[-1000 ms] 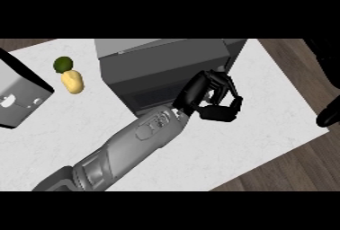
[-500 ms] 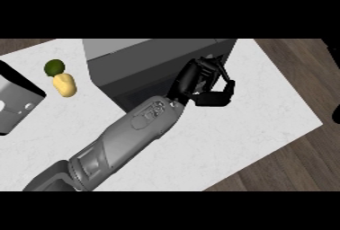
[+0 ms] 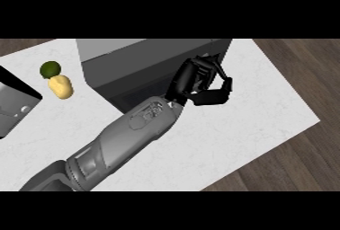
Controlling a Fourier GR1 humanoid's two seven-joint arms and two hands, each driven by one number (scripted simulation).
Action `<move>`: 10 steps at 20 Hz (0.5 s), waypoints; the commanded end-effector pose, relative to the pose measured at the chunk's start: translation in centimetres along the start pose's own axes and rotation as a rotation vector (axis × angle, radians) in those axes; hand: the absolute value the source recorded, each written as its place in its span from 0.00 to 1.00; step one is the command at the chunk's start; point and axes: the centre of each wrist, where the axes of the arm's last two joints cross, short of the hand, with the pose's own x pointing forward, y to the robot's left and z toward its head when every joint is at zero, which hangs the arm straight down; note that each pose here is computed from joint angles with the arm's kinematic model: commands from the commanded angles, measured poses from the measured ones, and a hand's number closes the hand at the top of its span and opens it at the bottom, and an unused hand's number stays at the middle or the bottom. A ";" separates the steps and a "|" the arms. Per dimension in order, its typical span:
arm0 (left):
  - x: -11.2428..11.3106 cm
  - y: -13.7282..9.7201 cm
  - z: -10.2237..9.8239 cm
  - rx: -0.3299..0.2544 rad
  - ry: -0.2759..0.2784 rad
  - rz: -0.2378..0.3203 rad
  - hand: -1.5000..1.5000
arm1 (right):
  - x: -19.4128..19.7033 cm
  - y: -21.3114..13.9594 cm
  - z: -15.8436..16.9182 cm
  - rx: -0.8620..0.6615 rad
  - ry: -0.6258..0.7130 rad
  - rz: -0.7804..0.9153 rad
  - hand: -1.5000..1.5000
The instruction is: Pick up the milk, place it into the microwave and close the microwave
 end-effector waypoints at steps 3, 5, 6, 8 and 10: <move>1.5 -2.1 -1.3 -0.045 -0.028 -0.002 1.00 | 1.0 -0.7 -0.3 0.016 0.009 0.014 0.00; 1.6 -2.3 -1.2 -0.040 -0.034 -0.006 1.00 | 1.4 -0.8 -0.8 0.023 -0.015 0.010 0.00; 1.6 -2.2 -1.3 -0.034 -0.026 -0.007 1.00 | 1.2 -0.8 -0.6 0.024 -0.013 0.005 0.00; 1.9 -2.3 -1.4 -0.021 -0.036 0.002 1.00 | 1.4 -1.0 -0.7 0.018 -0.008 0.003 0.00; 1.8 -2.4 -1.3 -0.018 -0.032 0.001 1.00 | 1.1 -0.9 -0.8 0.029 -0.002 -0.010 0.00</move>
